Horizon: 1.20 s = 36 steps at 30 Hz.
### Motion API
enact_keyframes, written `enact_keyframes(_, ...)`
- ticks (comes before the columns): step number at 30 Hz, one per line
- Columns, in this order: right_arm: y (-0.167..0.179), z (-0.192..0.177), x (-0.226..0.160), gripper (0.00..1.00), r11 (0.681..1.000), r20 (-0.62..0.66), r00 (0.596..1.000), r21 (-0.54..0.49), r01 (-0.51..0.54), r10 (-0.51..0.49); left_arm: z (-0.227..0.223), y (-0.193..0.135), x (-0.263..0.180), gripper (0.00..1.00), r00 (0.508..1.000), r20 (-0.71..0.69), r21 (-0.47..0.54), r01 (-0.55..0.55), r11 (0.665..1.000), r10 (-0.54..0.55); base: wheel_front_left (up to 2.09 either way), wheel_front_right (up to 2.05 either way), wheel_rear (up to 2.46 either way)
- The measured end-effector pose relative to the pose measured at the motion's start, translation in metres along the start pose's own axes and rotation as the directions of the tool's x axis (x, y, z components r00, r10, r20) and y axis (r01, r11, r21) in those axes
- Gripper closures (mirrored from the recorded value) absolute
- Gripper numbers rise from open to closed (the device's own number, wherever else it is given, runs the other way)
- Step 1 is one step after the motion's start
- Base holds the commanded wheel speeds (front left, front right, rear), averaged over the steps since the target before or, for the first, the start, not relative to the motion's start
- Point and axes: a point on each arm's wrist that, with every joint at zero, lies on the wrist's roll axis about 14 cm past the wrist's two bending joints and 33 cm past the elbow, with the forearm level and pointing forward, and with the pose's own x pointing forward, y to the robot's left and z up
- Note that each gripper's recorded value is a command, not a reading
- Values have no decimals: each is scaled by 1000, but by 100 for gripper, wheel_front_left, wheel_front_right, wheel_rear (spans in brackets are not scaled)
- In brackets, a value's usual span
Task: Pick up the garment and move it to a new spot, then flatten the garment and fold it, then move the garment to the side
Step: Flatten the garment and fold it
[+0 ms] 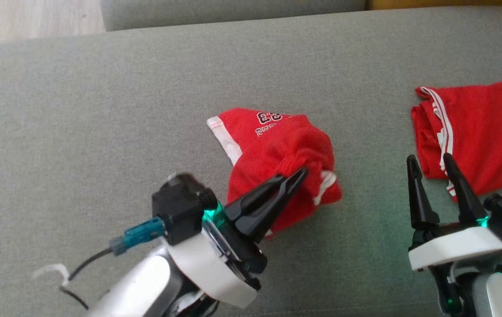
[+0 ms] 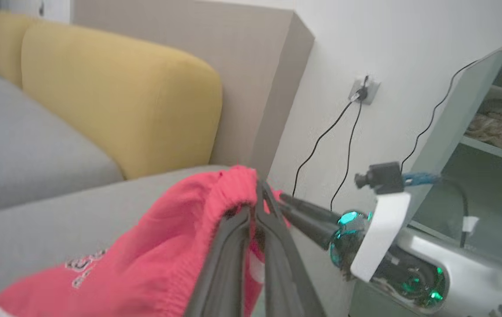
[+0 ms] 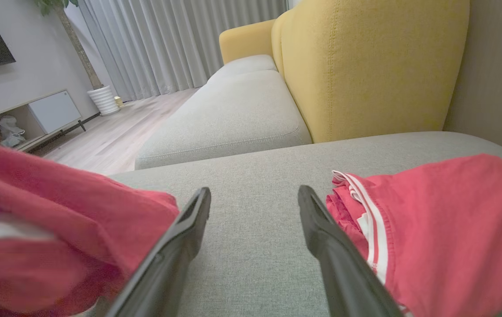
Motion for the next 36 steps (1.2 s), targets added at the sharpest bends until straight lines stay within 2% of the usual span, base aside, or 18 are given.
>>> enact_keyframes(3,1,0,-1,0,1000,5,1000,2,-2,2,31,-10,4,100,997,65,75,42,996,-47,0,0,0)
enact_keyframes(5,1,1,-2,0,1000,8,1000,13,-3,3,49,-8,4,100,994,104,120,33,992,-45,0,0,0)
enact_keyframes(10,0,0,-4,0,1000,8,1000,20,1,-1,80,-11,4,100,982,176,175,33,984,-64,0,0,0)
enact_keyframes(13,-2,1,-4,0,1000,10,1000,29,6,-6,91,4,2,100,982,187,208,-26,978,-14,0,0,0)
enact_keyframes(16,-2,0,-4,0,999,7,1000,37,7,-7,73,41,-3,100,988,123,205,-122,971,98,0,0,0)
enact_keyframes(19,-2,-3,-3,0,999,-2,1000,40,8,-8,32,82,-16,100,973,-3,178,-225,958,229,0,0,0)
enact_keyframes(21,-2,-6,-3,0,999,-12,1000,42,9,-9,-3,111,-33,100,941,-98,148,-309,940,325,0,0,0)
enact_keyframes(24,-5,-11,-2,0,999,-26,1000,43,17,-15,-52,147,-68,100,867,-222,133,-427,895,446,0,0,0)
enact_keyframes(29,-10,-17,-1,0,999,-44,999,43,34,-32,-93,185,-107,100,768,-312,159,-538,828,559,0,0,0)
enact_keyframes(30,-11,-17,-1,0,998,-46,998,41,37,-35,-98,188,-111,93,756,-317,154,-554,818,572,0,0,0)
enact_keyframes(31,-12,-17,-1,0,998,-46,998,40,40,-38,-101,189,-113,26,749,-318,149,-565,811,580,0,0,0)
enact_keyframes(32,-13,-17,-2,0,999,-45,998,34,43,-41,-104,189,-113,0,747,-315,143,-573,807,586,0,0,0)
enact_keyframes(36,-12,-8,-2,0,999,-20,999,4,37,-37,-99,189,-108,0,742,-266,129,-605,786,615,0,0,0)
